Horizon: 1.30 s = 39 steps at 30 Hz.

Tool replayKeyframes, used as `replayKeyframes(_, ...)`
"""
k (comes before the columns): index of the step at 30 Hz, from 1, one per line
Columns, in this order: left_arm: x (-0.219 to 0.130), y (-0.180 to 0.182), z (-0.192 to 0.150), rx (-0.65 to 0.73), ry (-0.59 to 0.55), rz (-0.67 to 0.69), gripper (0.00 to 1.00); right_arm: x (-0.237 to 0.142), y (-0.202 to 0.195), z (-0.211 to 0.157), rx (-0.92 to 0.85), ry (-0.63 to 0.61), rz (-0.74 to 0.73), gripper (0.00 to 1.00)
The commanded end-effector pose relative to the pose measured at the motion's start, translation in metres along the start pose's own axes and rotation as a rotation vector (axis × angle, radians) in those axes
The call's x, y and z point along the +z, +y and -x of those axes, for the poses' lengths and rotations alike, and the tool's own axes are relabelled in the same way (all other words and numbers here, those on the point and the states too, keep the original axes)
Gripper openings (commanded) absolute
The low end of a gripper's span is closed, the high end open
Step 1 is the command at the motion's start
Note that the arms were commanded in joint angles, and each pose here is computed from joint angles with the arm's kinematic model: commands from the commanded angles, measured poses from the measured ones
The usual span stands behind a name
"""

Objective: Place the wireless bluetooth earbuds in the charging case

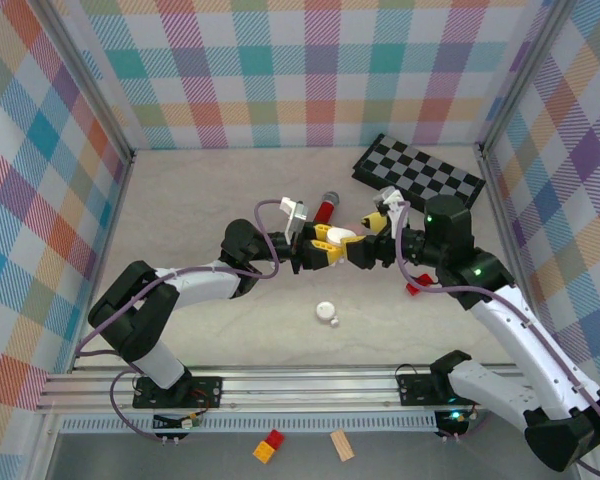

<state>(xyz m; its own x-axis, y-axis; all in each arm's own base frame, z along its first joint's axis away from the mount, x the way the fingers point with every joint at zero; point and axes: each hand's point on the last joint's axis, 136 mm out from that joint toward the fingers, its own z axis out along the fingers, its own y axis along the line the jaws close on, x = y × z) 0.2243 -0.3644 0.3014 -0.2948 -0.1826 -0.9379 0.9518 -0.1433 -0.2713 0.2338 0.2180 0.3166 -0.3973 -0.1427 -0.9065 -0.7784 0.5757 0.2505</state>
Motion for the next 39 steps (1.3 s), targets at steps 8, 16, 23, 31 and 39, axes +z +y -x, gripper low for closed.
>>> replayKeyframes(8,0.001,-0.019,0.029,0.073,-0.043,-0.057,0.31,0.007,0.0,-0.002,-0.072,0.047,-0.024,0.82)
replayKeyframes(16,0.001,-0.02,0.026,0.089,-0.039,-0.058,0.31,0.006,-0.014,0.003,-0.094,0.027,-0.111,0.82)
replayKeyframes(23,0.0,-0.021,0.024,0.093,-0.033,-0.062,0.31,0.0,-0.025,0.021,-0.112,-0.052,-0.195,0.82)
replayKeyframes(31,0.0,-0.021,0.022,0.096,-0.026,-0.069,0.31,0.002,-0.026,0.03,-0.109,-0.075,-0.195,0.82)
replayKeyframes(39,-0.001,-0.017,0.016,0.109,-0.019,-0.058,0.31,0.0,-0.018,0.045,-0.106,-0.111,-0.164,0.82)
